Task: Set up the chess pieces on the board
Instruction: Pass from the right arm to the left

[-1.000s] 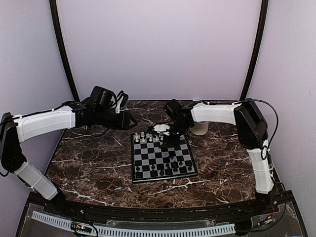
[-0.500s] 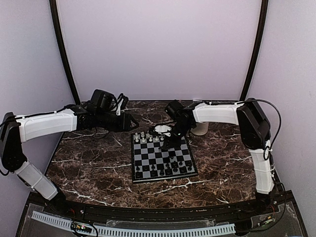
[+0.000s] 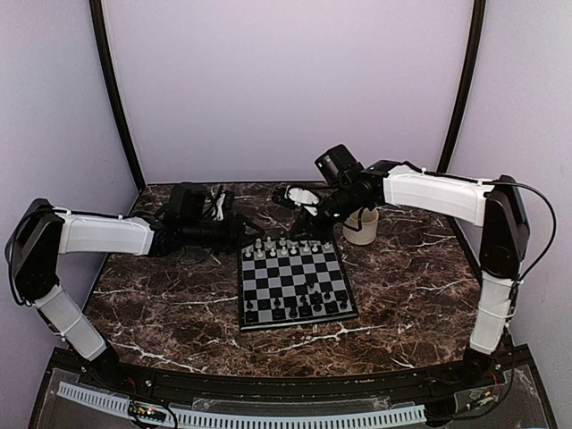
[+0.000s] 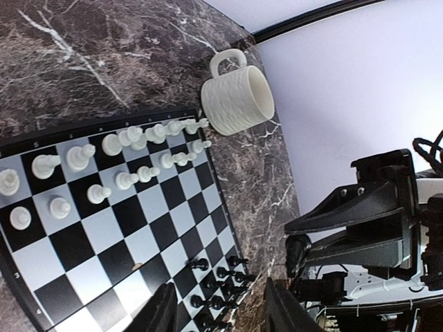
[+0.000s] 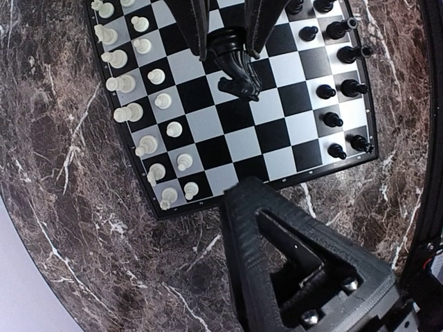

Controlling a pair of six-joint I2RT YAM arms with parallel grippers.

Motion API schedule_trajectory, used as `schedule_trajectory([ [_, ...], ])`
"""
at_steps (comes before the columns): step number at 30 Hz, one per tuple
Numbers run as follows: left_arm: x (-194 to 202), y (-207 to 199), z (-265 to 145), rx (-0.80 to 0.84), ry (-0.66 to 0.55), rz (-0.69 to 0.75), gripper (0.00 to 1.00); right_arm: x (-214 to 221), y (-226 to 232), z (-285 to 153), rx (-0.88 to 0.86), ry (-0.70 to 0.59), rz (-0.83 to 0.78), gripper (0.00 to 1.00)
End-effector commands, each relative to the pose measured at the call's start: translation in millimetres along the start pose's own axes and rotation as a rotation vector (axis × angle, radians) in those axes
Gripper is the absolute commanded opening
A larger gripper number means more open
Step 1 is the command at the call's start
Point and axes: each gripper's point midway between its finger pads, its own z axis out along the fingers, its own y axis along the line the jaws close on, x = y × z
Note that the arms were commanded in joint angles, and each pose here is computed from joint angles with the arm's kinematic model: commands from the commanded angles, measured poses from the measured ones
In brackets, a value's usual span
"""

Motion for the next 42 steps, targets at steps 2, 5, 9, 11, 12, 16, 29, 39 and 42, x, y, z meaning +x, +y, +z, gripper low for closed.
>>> schedule_trajectory([
  [2,-5,-38,5,0.184,-0.011,-0.034,0.45,-15,9,-3,-0.04,-0.061,0.034,0.1],
  [5,-4,-44,7,0.214,-0.009,-0.04,0.45,-16,9,-3,-0.041,-0.063,0.04,0.1],
  [9,-2,-49,12,0.255,0.01,-0.069,0.45,-17,8,-4,-0.037,-0.064,0.04,0.11],
  [11,-1,-50,15,0.262,0.022,-0.077,0.45,-19,7,-4,-0.036,-0.067,0.041,0.11],
  [12,-1,-51,16,0.265,0.025,-0.076,0.45,-20,7,-4,-0.035,-0.069,0.042,0.11],
  [16,3,-55,20,0.278,0.048,-0.079,0.44,-22,5,-4,-0.033,-0.073,0.047,0.11],
  [29,10,-66,24,0.348,0.087,-0.107,0.29,-22,4,0,-0.04,-0.072,0.063,0.11],
  [39,13,-71,25,0.382,0.103,-0.108,0.07,-20,5,1,-0.044,-0.068,0.065,0.13],
  [42,13,-70,25,0.378,0.103,-0.104,0.02,-19,6,-1,-0.039,-0.058,0.067,0.19],
])
